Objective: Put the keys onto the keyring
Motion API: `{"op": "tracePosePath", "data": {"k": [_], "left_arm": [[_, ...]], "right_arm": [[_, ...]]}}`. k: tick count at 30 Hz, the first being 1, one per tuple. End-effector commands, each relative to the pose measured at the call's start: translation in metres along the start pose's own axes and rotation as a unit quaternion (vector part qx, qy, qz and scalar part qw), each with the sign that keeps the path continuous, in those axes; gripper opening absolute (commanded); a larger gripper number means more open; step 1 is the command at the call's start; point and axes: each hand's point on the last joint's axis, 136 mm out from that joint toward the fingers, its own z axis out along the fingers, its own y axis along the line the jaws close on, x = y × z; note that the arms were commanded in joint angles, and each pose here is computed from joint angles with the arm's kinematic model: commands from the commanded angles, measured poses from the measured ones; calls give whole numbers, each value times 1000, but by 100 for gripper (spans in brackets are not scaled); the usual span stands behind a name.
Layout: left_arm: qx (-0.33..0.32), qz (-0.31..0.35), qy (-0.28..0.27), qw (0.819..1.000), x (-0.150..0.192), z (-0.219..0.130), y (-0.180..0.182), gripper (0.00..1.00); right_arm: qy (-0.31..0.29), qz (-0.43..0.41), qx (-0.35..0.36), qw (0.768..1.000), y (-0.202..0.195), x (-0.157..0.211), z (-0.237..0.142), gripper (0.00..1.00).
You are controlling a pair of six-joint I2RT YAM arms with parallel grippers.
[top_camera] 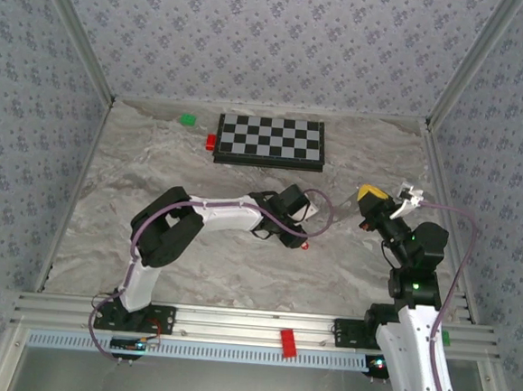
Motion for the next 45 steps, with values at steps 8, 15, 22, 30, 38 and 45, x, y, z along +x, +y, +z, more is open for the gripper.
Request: {"op": "tracePosePath", "data": {"k": [8, 15, 22, 30, 38, 45], "left_arm": [[-37, 23, 24, 999, 6, 4, 9, 33], [-36, 16, 8, 999, -1, -6, 10, 14], [-30, -12, -24, 999, -9, -33, 19, 2], [-30, -79, -59, 995, 13, -81, 51, 0], [-75, -124, -50, 988, 71, -105, 78, 0], [-101, -168, -43, 980, 117, -108, 90, 0]], "right_arm": [[-8, 3, -17, 1000, 6, -4, -2, 0], [-10, 6, -21, 1000, 7, -5, -2, 0], [-9, 9, -26, 1000, 7, -4, 0, 0], [-1, 18, -54, 998, 15, -3, 10, 0], [54, -8, -107, 993, 48, 20, 40, 0], [113, -33, -151, 982, 80, 49, 78, 0]]}}
